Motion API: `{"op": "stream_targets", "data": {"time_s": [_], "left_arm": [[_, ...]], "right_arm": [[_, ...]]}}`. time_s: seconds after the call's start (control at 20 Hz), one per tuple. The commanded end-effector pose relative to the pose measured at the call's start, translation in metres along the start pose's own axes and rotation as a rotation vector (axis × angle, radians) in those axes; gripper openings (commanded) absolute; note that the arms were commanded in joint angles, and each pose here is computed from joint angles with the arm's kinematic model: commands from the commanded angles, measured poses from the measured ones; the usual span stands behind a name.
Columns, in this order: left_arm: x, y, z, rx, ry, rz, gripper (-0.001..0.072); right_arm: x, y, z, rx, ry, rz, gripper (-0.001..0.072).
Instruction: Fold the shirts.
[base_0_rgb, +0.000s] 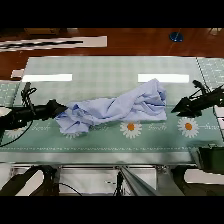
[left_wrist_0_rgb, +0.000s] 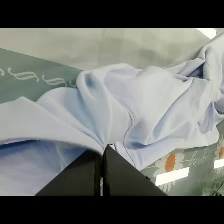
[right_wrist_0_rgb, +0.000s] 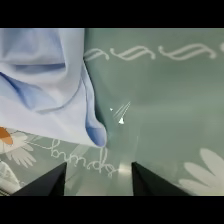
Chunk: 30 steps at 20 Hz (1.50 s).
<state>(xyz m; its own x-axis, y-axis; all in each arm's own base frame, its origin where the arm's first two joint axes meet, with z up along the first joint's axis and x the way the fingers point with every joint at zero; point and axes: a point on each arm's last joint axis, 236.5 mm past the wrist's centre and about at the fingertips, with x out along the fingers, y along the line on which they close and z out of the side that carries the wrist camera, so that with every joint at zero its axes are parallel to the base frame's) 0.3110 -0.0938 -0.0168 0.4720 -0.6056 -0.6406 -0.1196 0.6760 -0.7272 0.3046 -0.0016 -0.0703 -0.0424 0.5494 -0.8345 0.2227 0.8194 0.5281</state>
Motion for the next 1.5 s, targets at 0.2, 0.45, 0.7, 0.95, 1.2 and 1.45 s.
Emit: {"op": "stream_targets", "data": {"time_s": [0.2, 0.45, 0.7, 0.95, 1.2, 1.45], "left_arm": [[0.0, -0.001, -0.003, 0.002, 0.011, -0.005, 0.0027], [0.0, -0.001, -0.002, 0.002, 0.01, -0.005, 0.0027], [-0.013, -0.025, 0.014, 0.078, -0.011, -0.04, 0.0025], [-0.096, -0.144, 0.085, 0.378, -0.209, -0.162, 0.0025], [-0.252, -0.278, 0.12, 0.697, -0.616, -0.191, 0.0025], [-0.323, -0.246, 0.139, 0.525, -0.789, 0.091, 0.0026]], "right_arm": [[0.051, 0.025, 0.012, -0.06, -0.007, -0.07, 0.0486], [0.088, 0.044, 0.003, -0.112, 0.067, -0.09, 0.0049], [0.021, 0.086, 0.012, -0.238, 0.015, -0.036, 0.0033], [-0.146, 0.155, 0.024, -0.437, -0.416, -0.08, 0.0033], [-0.33, 0.236, -0.02, -0.567, -1.049, -0.147, 0.0033], [-0.398, 0.245, -0.067, -0.494, -1.273, -0.227, 0.0032]]}}
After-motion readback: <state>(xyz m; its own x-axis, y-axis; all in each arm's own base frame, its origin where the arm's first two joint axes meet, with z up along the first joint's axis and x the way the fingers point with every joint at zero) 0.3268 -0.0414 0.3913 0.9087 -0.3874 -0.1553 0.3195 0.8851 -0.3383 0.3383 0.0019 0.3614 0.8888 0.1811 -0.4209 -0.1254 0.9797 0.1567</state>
